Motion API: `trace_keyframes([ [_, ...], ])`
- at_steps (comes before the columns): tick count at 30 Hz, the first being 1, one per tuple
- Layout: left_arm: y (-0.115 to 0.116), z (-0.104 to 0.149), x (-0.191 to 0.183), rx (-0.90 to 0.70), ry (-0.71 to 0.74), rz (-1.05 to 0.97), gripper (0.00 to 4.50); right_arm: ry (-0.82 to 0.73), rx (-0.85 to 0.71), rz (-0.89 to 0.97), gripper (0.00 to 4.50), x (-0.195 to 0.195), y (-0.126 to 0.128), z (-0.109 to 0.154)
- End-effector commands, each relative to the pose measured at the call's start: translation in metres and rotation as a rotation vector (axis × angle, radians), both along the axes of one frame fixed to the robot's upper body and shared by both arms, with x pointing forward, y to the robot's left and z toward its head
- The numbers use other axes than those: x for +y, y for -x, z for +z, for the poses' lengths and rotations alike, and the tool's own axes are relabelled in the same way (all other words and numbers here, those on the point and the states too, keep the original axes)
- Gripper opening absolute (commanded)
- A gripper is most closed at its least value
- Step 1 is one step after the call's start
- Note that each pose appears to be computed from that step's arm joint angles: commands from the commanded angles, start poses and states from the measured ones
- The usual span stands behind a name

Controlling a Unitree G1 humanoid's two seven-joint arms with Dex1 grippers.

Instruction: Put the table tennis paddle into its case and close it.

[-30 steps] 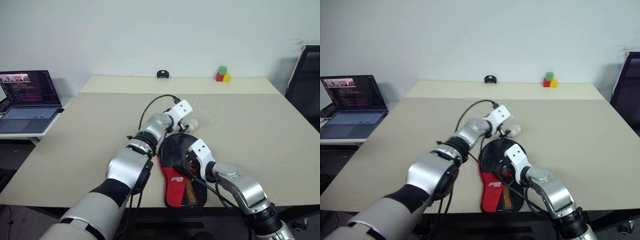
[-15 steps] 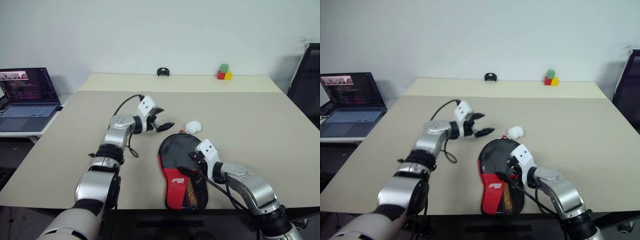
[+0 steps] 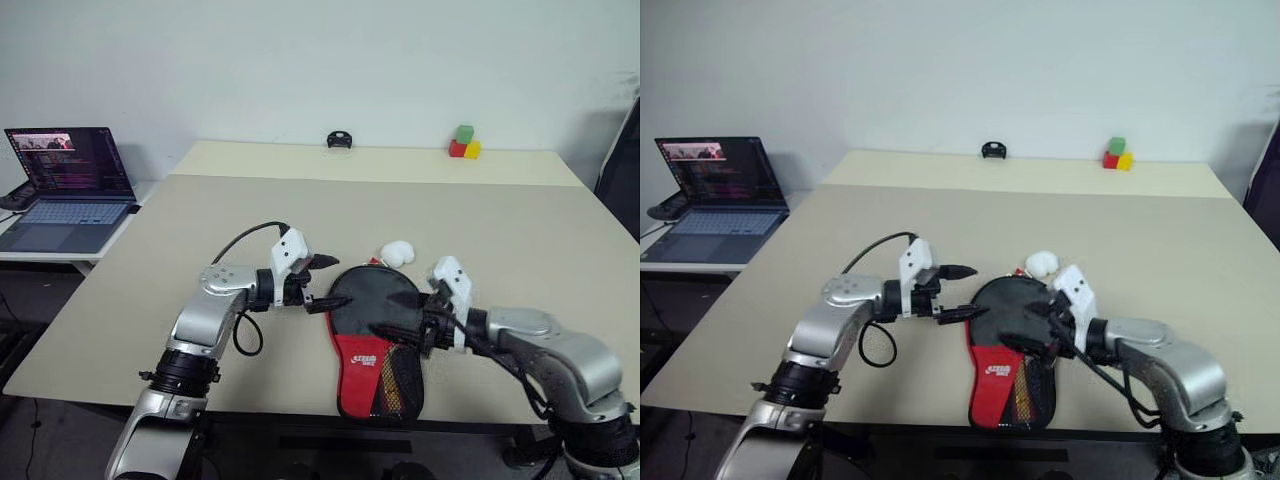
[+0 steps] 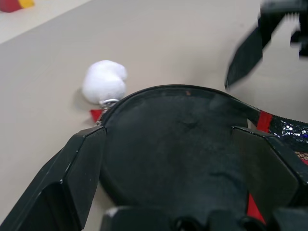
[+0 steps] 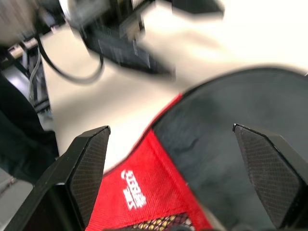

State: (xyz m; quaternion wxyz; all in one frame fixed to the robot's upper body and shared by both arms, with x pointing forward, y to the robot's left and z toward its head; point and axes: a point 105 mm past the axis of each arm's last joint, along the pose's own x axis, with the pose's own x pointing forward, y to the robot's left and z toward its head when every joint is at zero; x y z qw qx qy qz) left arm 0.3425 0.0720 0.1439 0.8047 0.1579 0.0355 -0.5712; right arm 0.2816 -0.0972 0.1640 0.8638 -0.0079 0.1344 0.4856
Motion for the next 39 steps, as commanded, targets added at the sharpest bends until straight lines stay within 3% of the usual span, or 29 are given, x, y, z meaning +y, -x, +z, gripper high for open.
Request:
trace_keyframes([
  [1, -0.007, 0.005, -0.025, -0.066, 0.008, -0.048, 4.49, -0.025, -0.096, -0.064, 4.50, -0.019, -0.008, 0.031],
  [11, -0.020, -0.035, -0.052, -0.015, -0.031, -0.095, 4.49, -0.005, -0.152, -0.187, 4.50, -0.034, -0.025, 0.039],
  [18, -0.015, -0.064, -0.049, 0.024, -0.084, -0.106, 4.49, -0.009, -0.183, -0.291, 4.50, -0.039, -0.063, 0.049],
  [28, -0.013, -0.063, -0.054, 0.017, -0.070, -0.108, 4.49, 0.027, -0.121, -0.322, 4.50, -0.020, -0.123, 0.019],
  [39, -0.009, -0.064, -0.057, 0.009, -0.067, -0.110, 4.49, -0.003, -0.114, -0.413, 4.50, 0.000, -0.171, -0.005],
])
